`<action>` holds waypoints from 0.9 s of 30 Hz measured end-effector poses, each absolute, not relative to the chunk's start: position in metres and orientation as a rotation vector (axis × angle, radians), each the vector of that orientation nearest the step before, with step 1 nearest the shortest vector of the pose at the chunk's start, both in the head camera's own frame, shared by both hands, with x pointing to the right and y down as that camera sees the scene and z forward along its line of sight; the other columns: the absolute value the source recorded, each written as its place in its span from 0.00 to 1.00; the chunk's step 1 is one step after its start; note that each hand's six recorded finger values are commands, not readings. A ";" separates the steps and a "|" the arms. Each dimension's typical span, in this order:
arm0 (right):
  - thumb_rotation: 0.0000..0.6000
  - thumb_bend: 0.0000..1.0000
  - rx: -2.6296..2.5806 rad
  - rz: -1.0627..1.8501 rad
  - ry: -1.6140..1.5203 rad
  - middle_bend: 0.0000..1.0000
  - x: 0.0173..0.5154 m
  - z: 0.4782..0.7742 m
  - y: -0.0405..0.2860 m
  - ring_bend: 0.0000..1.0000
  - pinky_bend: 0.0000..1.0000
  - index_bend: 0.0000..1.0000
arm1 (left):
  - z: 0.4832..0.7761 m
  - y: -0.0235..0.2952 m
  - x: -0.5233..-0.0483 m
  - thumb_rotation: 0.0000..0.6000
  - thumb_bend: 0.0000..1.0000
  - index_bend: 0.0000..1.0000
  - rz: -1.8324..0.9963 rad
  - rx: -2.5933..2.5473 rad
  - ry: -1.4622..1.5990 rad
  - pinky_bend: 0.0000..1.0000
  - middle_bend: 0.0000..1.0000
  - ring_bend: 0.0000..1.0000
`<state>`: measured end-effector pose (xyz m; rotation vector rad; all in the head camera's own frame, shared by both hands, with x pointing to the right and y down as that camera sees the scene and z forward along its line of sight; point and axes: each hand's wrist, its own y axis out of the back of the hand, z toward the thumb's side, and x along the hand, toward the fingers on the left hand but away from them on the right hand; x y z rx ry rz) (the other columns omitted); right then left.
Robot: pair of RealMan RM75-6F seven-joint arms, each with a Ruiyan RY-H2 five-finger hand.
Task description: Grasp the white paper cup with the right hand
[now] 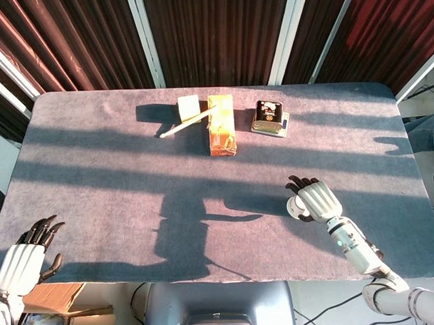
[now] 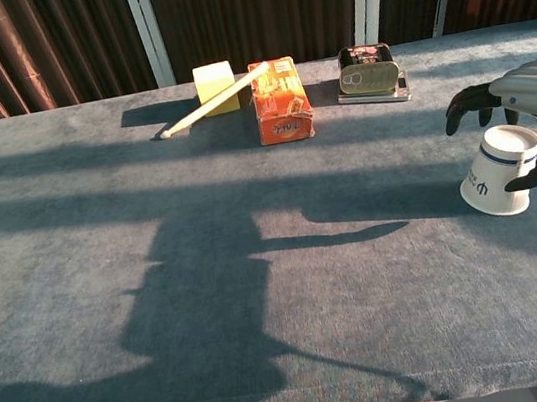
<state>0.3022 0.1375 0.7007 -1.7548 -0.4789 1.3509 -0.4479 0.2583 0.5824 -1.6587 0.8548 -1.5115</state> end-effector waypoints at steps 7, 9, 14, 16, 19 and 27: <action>1.00 0.39 -1.730 1.344 -0.484 0.46 0.301 0.706 0.139 0.56 0.69 0.62 | 0.583 0.258 -0.448 1.00 0.40 0.19 -1.515 -1.660 0.854 0.28 0.07 0.10; 1.00 0.39 -1.728 1.343 -0.490 0.48 0.302 0.706 0.140 0.58 0.70 0.64 | 0.583 0.258 -0.448 1.00 0.40 0.19 -1.516 -1.659 0.854 0.28 0.07 0.10; 1.00 0.39 -1.742 1.331 -0.524 0.49 0.303 0.703 0.141 0.58 0.70 0.64 | 0.583 0.258 -0.448 1.00 0.41 0.19 -1.516 -1.659 0.851 0.28 0.07 0.10; 1.00 0.39 -1.761 1.316 -0.554 0.49 0.302 0.701 0.142 0.58 0.70 0.64 | 0.583 0.259 -0.447 1.00 0.41 0.19 -1.517 -1.658 0.849 0.28 0.07 0.10; 1.00 0.39 -1.813 1.281 -0.618 0.49 0.299 0.698 0.143 0.58 0.70 0.64 | 0.583 0.259 -0.447 1.00 0.41 0.19 -1.519 -1.657 0.847 0.29 0.07 0.10; 1.00 0.39 -2.112 1.130 -0.876 0.49 0.289 0.699 0.146 0.58 0.70 0.64 | 0.583 0.259 -0.447 1.00 0.40 0.19 -1.520 -1.653 0.847 0.29 0.07 0.10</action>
